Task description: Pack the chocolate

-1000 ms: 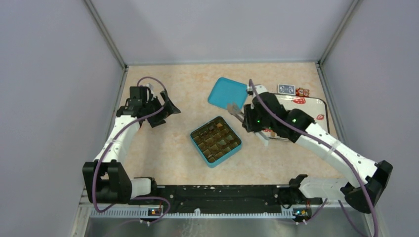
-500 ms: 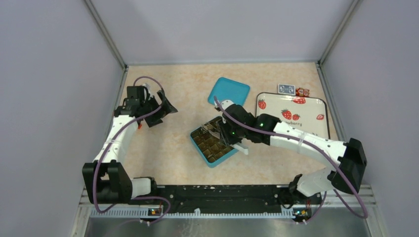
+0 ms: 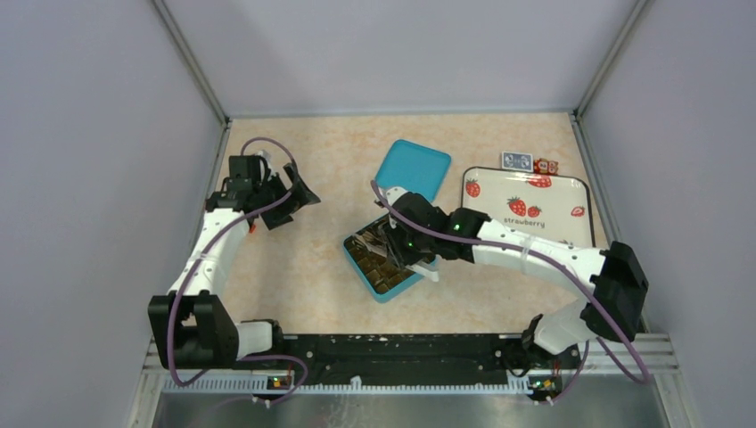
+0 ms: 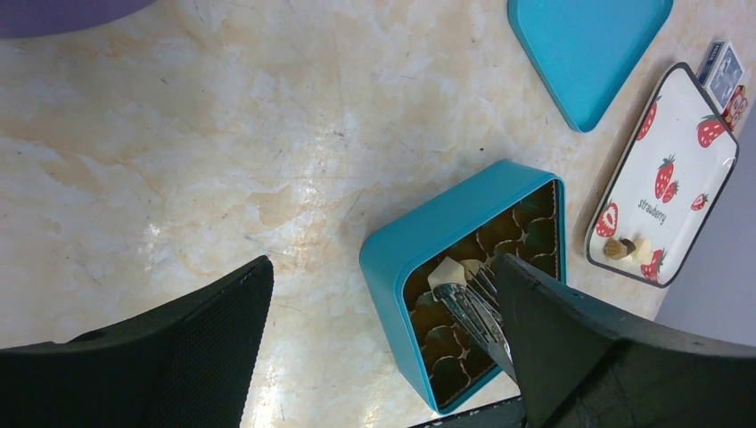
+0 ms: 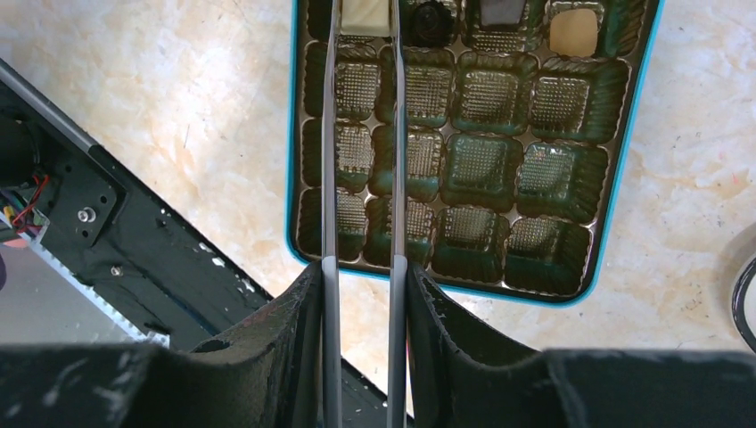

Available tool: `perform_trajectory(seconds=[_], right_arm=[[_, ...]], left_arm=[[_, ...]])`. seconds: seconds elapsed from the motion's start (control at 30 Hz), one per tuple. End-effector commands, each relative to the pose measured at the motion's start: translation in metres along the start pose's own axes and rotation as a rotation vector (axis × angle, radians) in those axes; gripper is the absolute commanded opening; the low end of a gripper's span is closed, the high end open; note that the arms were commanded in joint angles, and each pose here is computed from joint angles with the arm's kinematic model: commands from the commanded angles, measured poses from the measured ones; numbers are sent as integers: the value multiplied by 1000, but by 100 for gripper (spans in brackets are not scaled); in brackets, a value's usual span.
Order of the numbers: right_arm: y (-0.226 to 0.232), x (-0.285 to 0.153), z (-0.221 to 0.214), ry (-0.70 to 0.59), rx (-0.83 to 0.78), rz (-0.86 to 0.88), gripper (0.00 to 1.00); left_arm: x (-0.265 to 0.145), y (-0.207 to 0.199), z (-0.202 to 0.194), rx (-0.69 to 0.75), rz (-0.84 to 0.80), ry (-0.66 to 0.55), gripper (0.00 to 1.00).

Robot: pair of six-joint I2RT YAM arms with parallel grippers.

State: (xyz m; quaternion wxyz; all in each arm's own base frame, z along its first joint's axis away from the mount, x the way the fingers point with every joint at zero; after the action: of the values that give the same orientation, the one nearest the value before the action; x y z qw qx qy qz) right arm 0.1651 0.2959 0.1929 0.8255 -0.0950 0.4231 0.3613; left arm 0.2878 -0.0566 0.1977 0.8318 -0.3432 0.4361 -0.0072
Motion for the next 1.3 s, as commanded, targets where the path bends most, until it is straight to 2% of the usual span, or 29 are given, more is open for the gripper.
perform_trajectory(seconds=[0.0, 0.17, 0.37, 0.83, 0.93, 1.1, 1.27], right_arm=[[18, -8, 28, -97, -23, 73, 18], [20, -1, 25, -80, -22, 72, 19], [21, 1, 26, -76, -22, 61, 35], [15, -12, 33, -120, -12, 18, 39], [13, -15, 36, -138, -6, 6, 37], [-1, -38, 46, -225, 21, -88, 17], [-40, -69, 42, -276, 109, -245, 16]], left_arm=[[-12, -7, 8, 25, -20, -49, 98], [-12, -7, 8, 25, -21, -48, 98], [-12, -6, 8, 28, -19, -49, 98], [-13, -7, 6, 27, -28, -47, 98], [-14, -7, 7, 29, -29, -51, 98], [-15, -7, 6, 31, -32, -54, 98], [-12, -8, 6, 32, -44, -43, 98]])
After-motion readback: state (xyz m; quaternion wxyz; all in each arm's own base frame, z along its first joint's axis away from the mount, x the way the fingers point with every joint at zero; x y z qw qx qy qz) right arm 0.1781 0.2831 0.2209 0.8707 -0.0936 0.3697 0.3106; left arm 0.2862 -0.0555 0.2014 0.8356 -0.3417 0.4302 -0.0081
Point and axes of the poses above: each gripper's point midway between its finger pads, its own x axis out along the fingers, its own y axis along the line the jaws close on, z = x × y, the point moved 5 cm from there along -x, back along the fingers, and after that the axes turned 4 degrees about -x, right-handed, at the moved point
